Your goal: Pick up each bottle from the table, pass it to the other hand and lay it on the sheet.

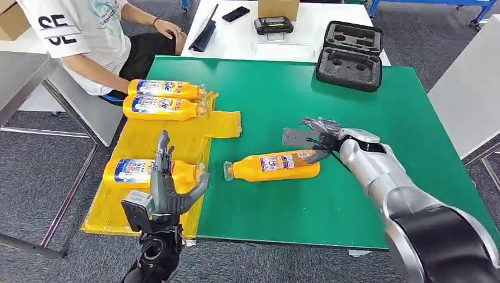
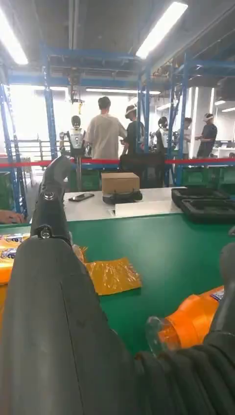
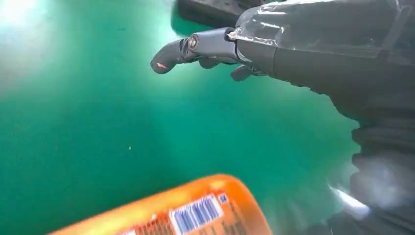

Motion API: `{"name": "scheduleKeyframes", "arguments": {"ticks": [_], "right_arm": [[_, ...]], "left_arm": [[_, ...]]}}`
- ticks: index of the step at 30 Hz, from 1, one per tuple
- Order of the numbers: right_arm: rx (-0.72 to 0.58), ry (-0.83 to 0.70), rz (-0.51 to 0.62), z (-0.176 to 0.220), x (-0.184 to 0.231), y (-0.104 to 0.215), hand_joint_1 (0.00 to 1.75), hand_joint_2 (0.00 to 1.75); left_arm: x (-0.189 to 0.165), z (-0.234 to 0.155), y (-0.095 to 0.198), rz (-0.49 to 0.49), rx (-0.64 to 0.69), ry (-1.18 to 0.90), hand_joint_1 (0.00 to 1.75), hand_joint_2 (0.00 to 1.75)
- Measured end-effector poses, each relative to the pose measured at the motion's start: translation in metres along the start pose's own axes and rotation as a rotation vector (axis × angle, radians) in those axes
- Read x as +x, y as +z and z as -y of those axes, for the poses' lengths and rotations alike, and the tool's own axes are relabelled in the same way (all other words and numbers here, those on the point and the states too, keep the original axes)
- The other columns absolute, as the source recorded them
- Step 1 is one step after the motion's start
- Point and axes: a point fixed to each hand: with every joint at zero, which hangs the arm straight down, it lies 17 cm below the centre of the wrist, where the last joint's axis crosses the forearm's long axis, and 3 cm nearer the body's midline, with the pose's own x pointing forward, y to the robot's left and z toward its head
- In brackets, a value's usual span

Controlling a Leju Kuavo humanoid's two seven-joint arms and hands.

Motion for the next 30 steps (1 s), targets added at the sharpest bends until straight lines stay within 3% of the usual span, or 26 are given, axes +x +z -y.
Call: {"name": "scheduleKeyframes", "arguments": {"ticks": [14,27,28,29,30], "right_arm": [[0.112,0.007,0.042,-0.064,0.022,-0.007,0.0,1.75],[0.12,0.024,0.039,-0.068,0.031,-0.009,0.0,1.75],[0.123,0.024,0.038,-0.069,0.03,-0.009,0.45,1.75],[0.128,0.025,0.035,-0.07,0.03,-0.009,1.36,1.75],[0.138,0.025,0.032,-0.073,0.029,-0.008,1.71,1.75]], "left_arm": [[-0.002,0.002,-0.001,-0.004,-0.009,0.01,0.0,1.75],[-0.008,0.003,-0.001,-0.022,-0.015,0.027,0.0,1.75],[-0.009,0.003,-0.001,-0.022,-0.017,0.028,0.0,1.75],[-0.009,0.003,-0.002,-0.023,-0.017,0.028,0.0,1.75],[-0.01,0.003,-0.002,-0.025,-0.017,0.027,0.0,1.75]]}}
